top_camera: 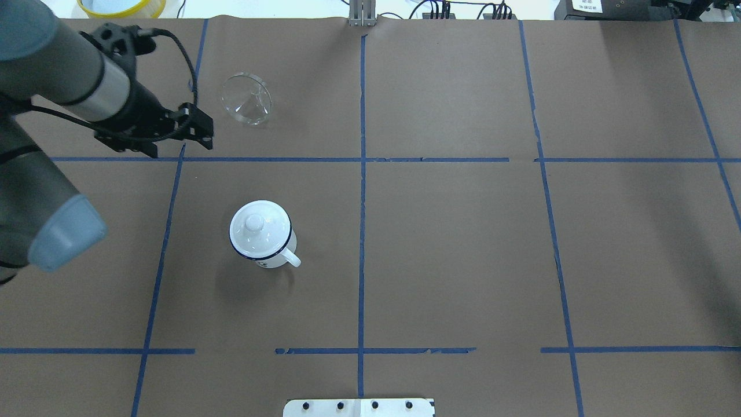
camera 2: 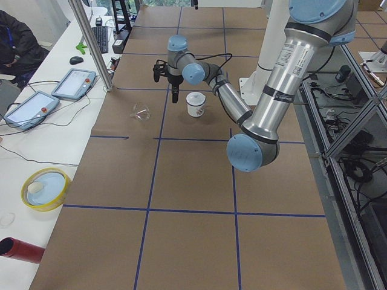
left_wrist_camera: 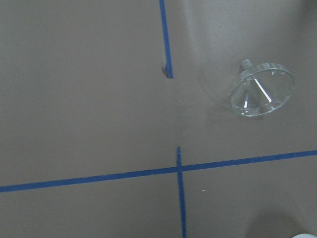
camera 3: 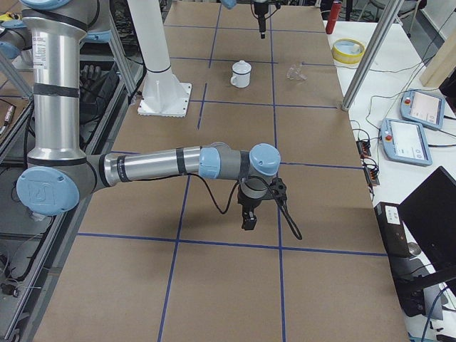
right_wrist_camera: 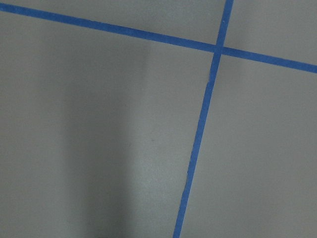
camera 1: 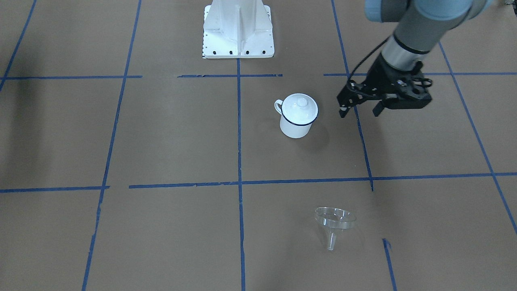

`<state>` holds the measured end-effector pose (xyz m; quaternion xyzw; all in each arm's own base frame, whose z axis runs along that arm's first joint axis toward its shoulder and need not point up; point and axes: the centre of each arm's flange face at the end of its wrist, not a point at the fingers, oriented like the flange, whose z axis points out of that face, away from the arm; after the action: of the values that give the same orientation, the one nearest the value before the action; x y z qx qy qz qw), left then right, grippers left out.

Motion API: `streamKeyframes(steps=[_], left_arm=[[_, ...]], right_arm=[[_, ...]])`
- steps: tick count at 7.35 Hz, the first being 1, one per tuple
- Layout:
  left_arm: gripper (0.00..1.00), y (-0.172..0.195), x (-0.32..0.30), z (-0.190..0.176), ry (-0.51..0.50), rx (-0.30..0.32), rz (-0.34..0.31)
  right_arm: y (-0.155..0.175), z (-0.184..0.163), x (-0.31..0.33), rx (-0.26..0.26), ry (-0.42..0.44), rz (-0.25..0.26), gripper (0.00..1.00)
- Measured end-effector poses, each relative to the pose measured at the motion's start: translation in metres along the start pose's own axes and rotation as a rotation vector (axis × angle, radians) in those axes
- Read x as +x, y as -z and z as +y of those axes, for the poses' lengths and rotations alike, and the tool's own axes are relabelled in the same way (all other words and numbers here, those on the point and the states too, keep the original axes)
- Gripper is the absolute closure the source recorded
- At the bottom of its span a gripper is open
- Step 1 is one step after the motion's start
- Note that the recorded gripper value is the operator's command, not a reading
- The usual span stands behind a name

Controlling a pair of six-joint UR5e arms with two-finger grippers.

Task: Place funnel on cup
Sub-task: 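Move the left gripper over the white lid on the enamel mug, then grasp the white lid's knob with the left gripper and lift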

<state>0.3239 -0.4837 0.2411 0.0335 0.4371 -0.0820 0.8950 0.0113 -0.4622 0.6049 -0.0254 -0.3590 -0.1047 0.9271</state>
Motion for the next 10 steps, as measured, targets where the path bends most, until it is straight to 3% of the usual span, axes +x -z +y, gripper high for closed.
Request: streamKeyframes(steps=[2, 4, 7, 8, 9, 10], left_arm=[[0.00, -0.035, 0.056, 0.055, 0.065, -0.013, -0.053], [0.23, -0.058, 0.075, 0.090, 0.081, -0.023, -0.076], [0.23, -0.072, 0.079, 0.103, 0.073, -0.024, -0.094], [0.42, -0.073, 0.079, 0.103, 0.072, -0.024, -0.095], [0.99, -0.073, 0.079, 0.103, 0.071, -0.024, -0.097], [1.00, -0.074, 0.079, 0.103, 0.071, -0.025, -0.097]], right_arm=[[0.000, 0.000, 0.000, 0.001, 0.001, 0.000, 0.00], [0.000, 0.000, 0.000, 0.000, 0.000, 0.000, 0.00], [0.000, 0.000, 0.000, 0.001, 0.001, 0.000, 0.00], [0.000, 0.000, 0.000, 0.001, 0.001, 0.000, 0.00], [0.000, 0.000, 0.000, 0.001, 0.001, 0.000, 0.00], [0.000, 0.000, 0.000, 0.001, 0.001, 0.000, 0.00]])
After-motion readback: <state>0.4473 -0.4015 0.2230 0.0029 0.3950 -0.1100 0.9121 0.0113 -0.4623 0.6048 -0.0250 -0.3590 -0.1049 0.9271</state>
